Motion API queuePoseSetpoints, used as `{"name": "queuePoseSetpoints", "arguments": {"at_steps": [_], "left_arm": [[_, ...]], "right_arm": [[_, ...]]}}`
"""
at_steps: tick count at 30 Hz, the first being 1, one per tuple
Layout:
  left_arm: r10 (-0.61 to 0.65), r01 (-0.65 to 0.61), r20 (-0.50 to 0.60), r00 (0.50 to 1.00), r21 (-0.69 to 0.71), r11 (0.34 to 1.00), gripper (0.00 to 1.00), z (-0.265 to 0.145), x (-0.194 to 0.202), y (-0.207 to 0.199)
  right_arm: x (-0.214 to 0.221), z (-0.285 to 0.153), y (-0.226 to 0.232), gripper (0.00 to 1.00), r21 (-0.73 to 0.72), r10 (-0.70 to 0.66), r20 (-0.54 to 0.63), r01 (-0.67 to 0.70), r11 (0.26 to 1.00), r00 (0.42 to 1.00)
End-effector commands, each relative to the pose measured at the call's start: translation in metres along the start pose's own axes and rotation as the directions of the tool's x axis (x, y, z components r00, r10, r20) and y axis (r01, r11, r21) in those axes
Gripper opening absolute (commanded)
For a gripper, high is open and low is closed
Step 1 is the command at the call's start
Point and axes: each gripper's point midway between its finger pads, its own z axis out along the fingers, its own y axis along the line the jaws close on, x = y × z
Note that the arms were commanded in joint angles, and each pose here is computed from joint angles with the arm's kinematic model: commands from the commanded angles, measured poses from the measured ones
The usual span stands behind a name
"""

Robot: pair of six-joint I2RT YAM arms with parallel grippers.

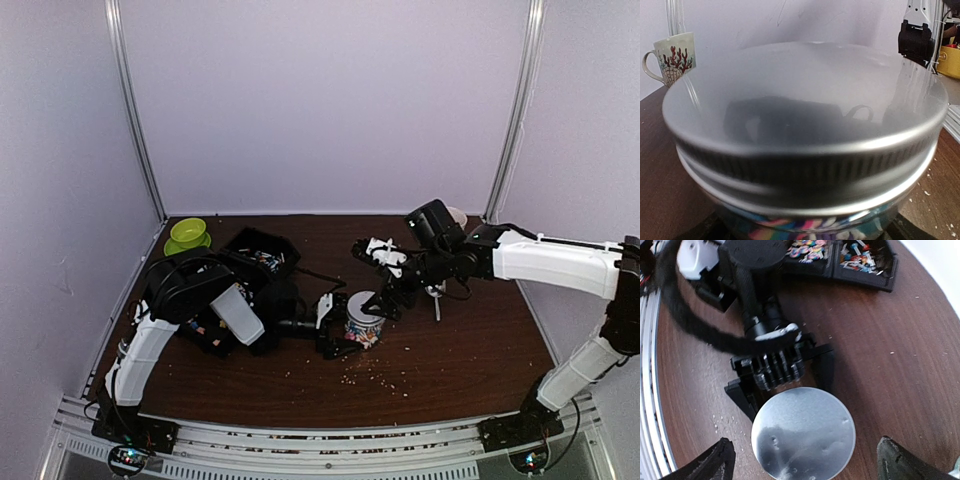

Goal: Pack the candies
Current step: Adjust the box lid for the packing bottle.

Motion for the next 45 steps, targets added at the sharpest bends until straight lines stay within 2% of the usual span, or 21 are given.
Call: {"name": "queuePoseSetpoints", "arguments": {"at_steps": [1, 6, 9, 30, 45], "left_arm": [[-0.013, 0.013, -0.005, 1.0, 0.026, 1.0, 0.91, -0.003, 0.015, -0.004], [-0.014, 0.014, -0.004, 1.0, 0.03, 0.999, 0.91, -0.004, 0.016, -0.004], [-0.015, 0.015, -0.002, 1.0, 0.033, 0.999, 0.91, -0.003, 0.014, -0.004], [-0.015, 0.015, -0.009, 1.0, 0.041, 0.999, 0.91, -0.002, 0.017, -0.005], [-0.016, 0.017, -0.011, 1.0, 0.042, 0.999, 0.91, -0.002, 0.017, -0.005]], "right_arm": [[0.01, 0.008, 0.02, 1.0, -0.158, -0.155, -0.054, 0.145, 0.977, 0.987], [0.015, 0.017, 0.014, 1.0, -0.16, -0.195, -0.108, 0.177, 0.971, 0.975], [0.013, 0.02, 0.01, 1.0, -0.146, -0.193, -0.102, 0.177, 0.973, 0.976], [0.01, 0.038, -0.008, 1.0, -0.079, -0.109, -0.135, 0.099, 0.992, 0.985], [0.016, 0.042, 0.0, 0.9, -0.127, -0.072, -0.152, 0.053, 0.99, 0.986]]}}
